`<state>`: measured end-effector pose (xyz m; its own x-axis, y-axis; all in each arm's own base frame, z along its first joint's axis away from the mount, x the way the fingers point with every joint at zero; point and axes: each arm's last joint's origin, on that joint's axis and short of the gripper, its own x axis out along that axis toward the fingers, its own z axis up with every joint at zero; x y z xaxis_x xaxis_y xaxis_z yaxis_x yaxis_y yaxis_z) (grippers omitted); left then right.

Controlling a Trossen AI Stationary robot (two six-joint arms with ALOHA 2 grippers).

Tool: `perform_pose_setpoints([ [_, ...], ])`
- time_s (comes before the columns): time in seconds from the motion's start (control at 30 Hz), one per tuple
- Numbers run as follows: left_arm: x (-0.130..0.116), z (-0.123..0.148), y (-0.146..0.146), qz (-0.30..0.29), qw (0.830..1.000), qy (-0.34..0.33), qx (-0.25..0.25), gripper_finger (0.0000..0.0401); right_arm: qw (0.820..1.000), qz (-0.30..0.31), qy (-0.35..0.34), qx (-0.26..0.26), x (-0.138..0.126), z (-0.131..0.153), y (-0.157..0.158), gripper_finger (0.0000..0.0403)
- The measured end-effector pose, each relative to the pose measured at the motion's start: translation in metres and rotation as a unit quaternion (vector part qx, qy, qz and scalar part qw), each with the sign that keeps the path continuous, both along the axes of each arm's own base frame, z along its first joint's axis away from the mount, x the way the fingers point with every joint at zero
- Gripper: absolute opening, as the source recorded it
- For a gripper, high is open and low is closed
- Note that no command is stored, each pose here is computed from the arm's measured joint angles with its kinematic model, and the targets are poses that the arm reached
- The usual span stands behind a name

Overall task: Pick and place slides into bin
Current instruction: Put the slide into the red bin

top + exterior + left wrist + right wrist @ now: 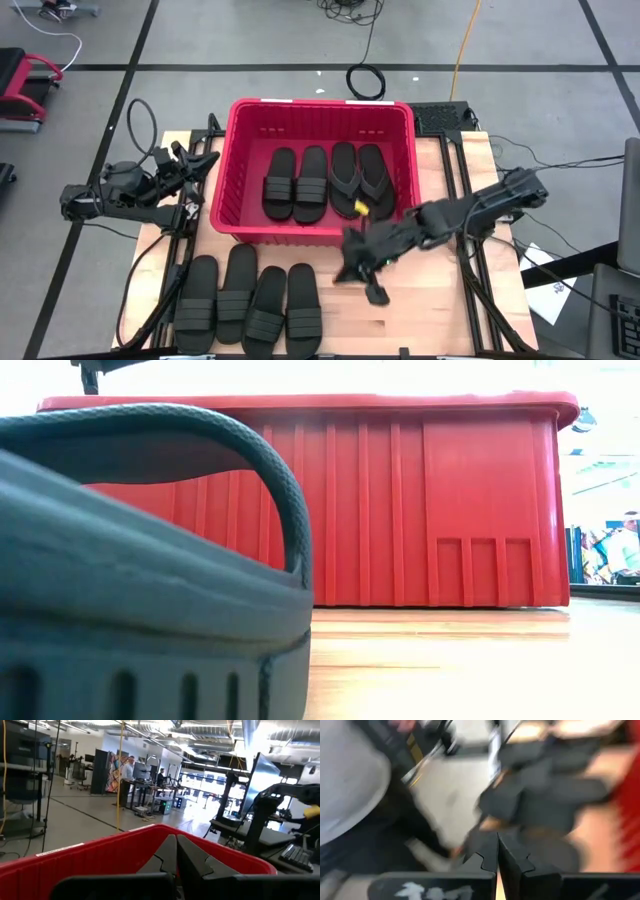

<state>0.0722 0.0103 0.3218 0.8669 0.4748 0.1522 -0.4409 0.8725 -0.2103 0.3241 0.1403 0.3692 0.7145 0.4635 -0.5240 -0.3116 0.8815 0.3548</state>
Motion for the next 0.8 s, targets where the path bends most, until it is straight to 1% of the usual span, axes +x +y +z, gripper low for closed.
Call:
perform_pose_setpoints([
  [0.07, 0.0, 0.0, 0.0, 0.0, 1.0, 0.004, 0.003, 0.0008, 0.999, 0.031, 0.038, 0.015, 0.002, -0.012, 0.01, 0.0],
  [0.17, 0.0, 0.0, 0.0, 0.0, 1.0, 0.003, 0.002, 0.0008, 0.994, 0.077, 0.068, 0.029, 0.009, -0.027, 0.02, 0.0],
  [0.27, 0.0, -0.001, 0.0, 0.0, 1.0, 0.003, -0.001, 0.0008, 0.99, 0.092, 0.104, 0.028, 0.017, -0.044, 0.023, 0.0002],
  [0.37, 0.0, -0.003, 0.0, -0.003, 1.0, 0.006, -0.013, 0.0008, 0.986, 0.102, 0.126, 0.025, 0.028, -0.062, 0.023, 0.0018],
  [0.47, 0.001, -0.006, 0.0, -0.006, 1.0, 0.021, -0.019, 0.0008, 0.987, 0.093, 0.127, 0.028, 0.042, -0.076, 0.021, 0.0051],
  [0.6, 0.002, -0.011, -0.001, -0.02, 0.999, 0.045, -0.018, 0.0008, 0.988, 0.078, 0.127, 0.03, 0.061, -0.097, 0.018, 0.011],
  [0.7, 0.002, -0.013, -0.001, -0.026, 0.998, 0.053, -0.025, 0.0008, 0.988, 0.06, 0.134, 0.047, 0.073, -0.11, 0.014, 0.0153],
  [0.8, 0.002, -0.013, -0.001, -0.026, 0.998, 0.052, -0.025, 0.0008, 0.986, 0.056, 0.142, 0.062, 0.082, -0.123, 0.013, 0.0187],
])
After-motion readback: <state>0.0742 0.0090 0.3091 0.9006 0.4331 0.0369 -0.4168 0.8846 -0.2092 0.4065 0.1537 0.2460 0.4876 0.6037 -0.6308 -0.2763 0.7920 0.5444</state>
